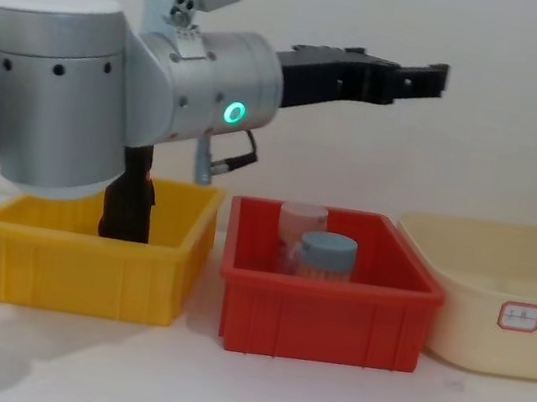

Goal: Pick up the garbage bag with the one hand and transfer it to the other hand.

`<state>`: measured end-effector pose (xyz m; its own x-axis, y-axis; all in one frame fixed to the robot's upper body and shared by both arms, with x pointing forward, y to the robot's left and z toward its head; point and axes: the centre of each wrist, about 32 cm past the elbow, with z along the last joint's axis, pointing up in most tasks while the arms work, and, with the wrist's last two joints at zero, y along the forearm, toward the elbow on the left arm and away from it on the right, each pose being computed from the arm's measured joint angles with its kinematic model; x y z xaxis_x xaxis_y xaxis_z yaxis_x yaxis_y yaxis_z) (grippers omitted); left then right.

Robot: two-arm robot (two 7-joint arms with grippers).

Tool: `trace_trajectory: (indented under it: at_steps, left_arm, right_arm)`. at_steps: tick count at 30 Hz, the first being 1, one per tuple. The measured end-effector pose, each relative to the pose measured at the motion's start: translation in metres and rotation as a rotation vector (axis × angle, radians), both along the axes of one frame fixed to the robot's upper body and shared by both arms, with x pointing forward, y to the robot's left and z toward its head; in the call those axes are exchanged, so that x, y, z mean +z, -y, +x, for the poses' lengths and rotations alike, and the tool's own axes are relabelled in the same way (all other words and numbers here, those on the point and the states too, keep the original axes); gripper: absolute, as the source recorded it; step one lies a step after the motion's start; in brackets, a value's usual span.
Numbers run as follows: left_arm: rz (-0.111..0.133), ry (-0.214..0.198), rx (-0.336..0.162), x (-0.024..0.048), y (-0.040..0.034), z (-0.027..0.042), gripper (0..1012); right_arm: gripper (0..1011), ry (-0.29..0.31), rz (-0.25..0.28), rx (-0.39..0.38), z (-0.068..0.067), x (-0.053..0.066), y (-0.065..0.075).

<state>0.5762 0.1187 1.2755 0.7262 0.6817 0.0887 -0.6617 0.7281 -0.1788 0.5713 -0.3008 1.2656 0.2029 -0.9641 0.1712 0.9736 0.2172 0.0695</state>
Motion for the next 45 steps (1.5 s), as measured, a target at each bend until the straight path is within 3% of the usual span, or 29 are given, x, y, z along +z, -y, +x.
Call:
trace_trajectory:
  at_steps: [10,18,25,35,45]
  left_arm:
    - [-0.027,0.026,0.145,-0.0015,-0.0171,-0.0117,1000]
    - [-0.039,0.042,0.266,-0.0029,-0.0312,-0.0211,1001]
    - [-0.034,0.043,0.361,-0.0036,-0.0442,-0.0288,1000]
    - [-0.019,0.039,0.425,-0.0024,-0.0522,-0.0346,1000]
    - [-0.01,0.037,0.459,-0.0016,-0.0565,-0.0377,1000]
  right_arm:
    - [1000,0.03,0.004,0.129,-0.012,0.005,-0.028]
    - [1000,-0.002,0.015,0.243,-0.02,0.001,-0.052]
    - [1000,-0.063,0.019,0.344,-0.028,-0.01,-0.074]
    - [1000,-0.123,0.006,0.422,-0.034,-0.025,-0.09]
    - [1000,-0.173,-0.007,0.448,-0.033,-0.041,-0.089]
